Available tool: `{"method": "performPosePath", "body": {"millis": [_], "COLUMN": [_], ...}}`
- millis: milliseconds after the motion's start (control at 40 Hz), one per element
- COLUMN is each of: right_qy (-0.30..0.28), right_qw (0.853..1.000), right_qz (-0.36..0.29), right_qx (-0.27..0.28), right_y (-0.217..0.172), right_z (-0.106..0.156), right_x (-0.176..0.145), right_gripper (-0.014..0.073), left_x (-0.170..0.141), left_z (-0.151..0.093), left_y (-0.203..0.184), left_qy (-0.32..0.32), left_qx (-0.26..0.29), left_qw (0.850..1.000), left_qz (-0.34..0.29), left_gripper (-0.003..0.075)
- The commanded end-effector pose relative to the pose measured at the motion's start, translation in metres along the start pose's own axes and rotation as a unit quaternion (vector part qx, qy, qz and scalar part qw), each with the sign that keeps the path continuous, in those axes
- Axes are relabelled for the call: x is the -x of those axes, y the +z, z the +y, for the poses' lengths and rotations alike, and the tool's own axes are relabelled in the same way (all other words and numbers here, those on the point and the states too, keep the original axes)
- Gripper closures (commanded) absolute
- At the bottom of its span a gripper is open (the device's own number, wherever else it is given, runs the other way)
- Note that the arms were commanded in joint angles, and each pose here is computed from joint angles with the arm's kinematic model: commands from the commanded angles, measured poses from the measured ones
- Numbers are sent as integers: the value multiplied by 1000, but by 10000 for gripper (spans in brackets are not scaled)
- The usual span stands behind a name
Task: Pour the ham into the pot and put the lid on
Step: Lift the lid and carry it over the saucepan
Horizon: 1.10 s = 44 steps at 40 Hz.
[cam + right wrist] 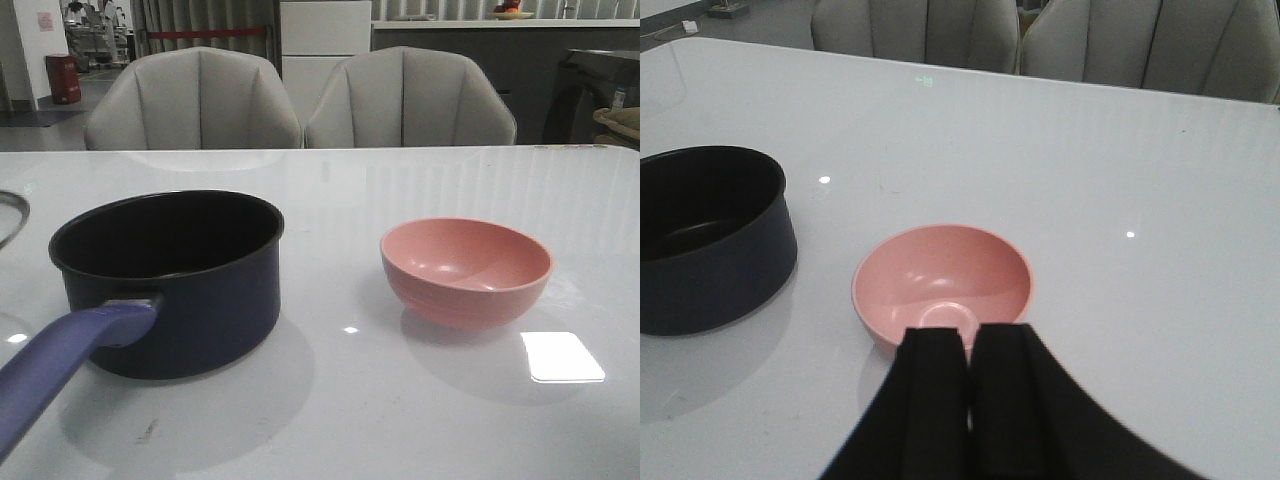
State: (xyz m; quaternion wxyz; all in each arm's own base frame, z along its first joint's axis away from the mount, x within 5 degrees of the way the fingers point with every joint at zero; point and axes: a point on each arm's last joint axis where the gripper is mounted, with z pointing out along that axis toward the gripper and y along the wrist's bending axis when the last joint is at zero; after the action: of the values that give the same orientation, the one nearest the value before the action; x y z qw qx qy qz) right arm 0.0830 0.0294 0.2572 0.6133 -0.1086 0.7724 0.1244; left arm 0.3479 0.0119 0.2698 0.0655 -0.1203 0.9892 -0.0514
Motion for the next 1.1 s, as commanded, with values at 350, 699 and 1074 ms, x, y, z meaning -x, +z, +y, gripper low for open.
{"method": "performPosePath", "body": {"millis": [350,699,1074], "right_qy": [-4,-4,-4], "right_qw": [999,999,999], "right_qz": [-49,-49,-49], "right_qx": [-4,-4,-4], "right_y": [-2,-2,-2], "right_z": [0,0,0], "right_x": [16,16,16], "right_gripper": [442,442,442], "left_x": [-30,-43,-43], "left_z": [-101,-157,-174], "left_y": [-79,-49,-25], "left_qy": [168,244,261], "left_qx": [-70,-69,-59], "left_qw": [978,966,964], "left_qz": [-98,-58,-16], "left_gripper": [494,494,489]}}
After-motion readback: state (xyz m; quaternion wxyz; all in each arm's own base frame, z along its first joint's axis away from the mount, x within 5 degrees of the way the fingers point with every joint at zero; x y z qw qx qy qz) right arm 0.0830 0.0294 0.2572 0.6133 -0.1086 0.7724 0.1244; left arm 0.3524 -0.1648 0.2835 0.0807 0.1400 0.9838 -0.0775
